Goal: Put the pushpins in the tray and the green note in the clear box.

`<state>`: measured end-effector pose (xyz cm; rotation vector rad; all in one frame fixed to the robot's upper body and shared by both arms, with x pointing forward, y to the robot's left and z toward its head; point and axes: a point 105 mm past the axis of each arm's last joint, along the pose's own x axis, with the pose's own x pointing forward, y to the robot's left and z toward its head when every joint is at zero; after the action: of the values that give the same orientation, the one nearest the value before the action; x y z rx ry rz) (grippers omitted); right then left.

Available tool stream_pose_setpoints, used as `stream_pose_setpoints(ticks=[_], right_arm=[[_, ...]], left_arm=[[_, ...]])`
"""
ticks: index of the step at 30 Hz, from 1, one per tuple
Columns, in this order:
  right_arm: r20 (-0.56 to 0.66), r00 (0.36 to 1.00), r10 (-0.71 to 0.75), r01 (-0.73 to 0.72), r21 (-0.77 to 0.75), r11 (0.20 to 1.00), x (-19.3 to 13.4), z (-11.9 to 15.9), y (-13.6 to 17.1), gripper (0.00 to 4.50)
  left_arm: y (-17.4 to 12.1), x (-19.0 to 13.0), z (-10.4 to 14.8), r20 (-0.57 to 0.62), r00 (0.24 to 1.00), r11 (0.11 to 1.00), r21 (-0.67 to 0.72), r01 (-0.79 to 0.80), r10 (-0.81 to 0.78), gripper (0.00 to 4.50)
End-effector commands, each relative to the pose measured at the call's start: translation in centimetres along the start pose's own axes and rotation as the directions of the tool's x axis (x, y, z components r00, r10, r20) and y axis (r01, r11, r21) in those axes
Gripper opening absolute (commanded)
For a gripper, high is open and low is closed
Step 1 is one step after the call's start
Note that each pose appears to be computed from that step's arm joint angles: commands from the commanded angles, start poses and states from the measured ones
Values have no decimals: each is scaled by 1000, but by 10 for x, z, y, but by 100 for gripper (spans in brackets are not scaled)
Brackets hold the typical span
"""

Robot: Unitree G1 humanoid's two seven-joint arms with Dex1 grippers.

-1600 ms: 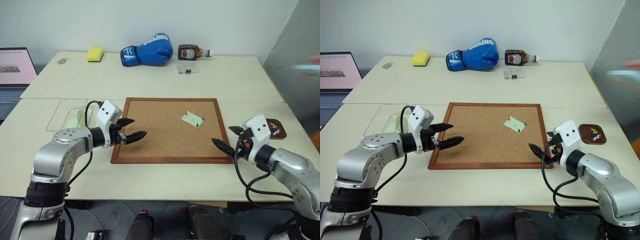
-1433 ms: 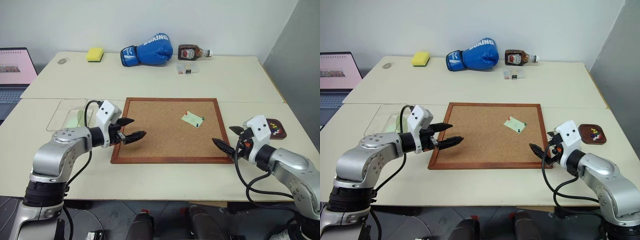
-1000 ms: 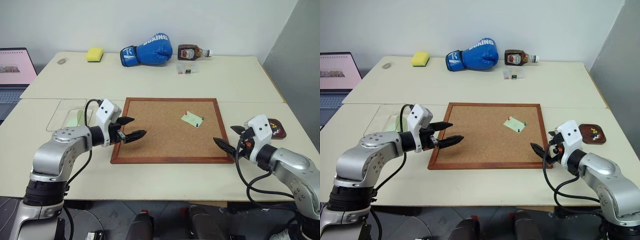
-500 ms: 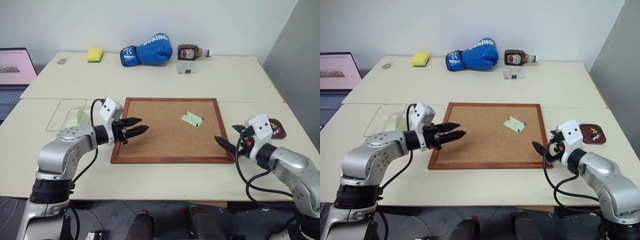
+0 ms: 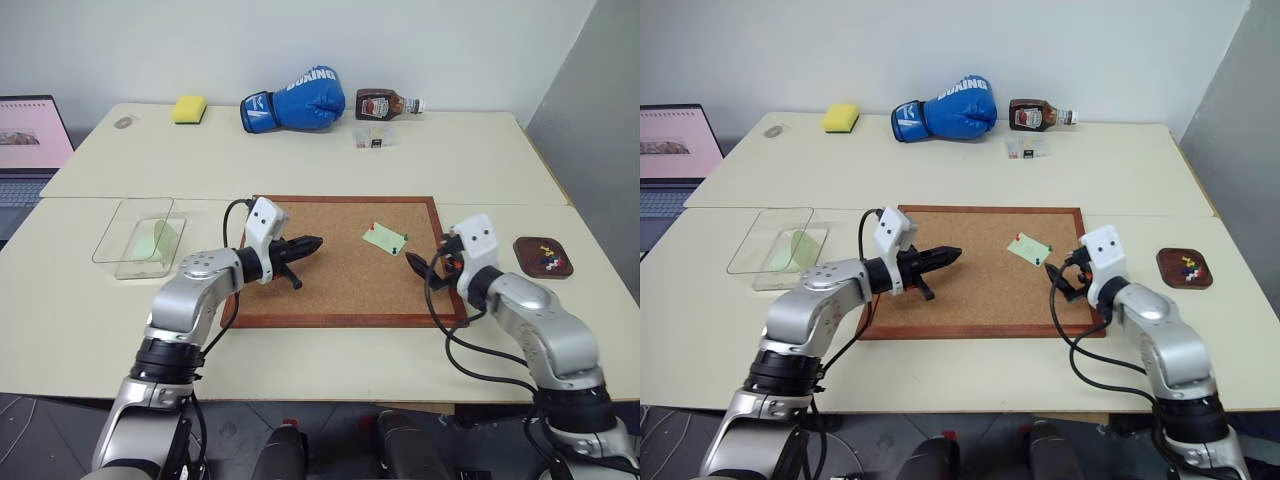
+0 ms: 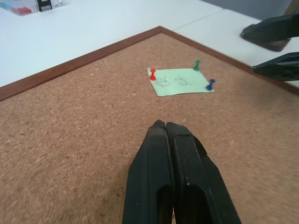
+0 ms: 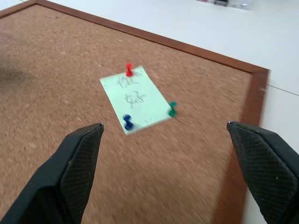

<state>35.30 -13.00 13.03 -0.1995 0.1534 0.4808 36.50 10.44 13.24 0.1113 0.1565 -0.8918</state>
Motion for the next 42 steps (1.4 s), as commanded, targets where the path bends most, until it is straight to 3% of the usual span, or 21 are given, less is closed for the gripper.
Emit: stream_pose_setpoints(ticks=[1,9,16,21,25,42], right_arm=[[68,998,1,2,-38,999,17,15,4,450],[109,994,-20,23,-26,999,53,27,6,450],[112,993,-34,34,6,999,79,30,9,450],[119,993,8,-8,-5,1000,91,32,20,450],[109,994,29,-27,-21,999,98,29,26,389],[18,999,42,-41,-48,998,108,14,24,42]], left_arm=[[0,10,-3,4,1000,997,71,-25,24,5],[-5,17,-46,-150,988,989,146,-2,24,5],[-1,17,-45,-160,987,989,148,5,19,5],[-1,20,-30,-112,994,990,142,-3,20,5],[-1,21,-24,-103,994,988,153,-4,20,0],[1,21,-16,-79,996,986,162,-27,40,0]])
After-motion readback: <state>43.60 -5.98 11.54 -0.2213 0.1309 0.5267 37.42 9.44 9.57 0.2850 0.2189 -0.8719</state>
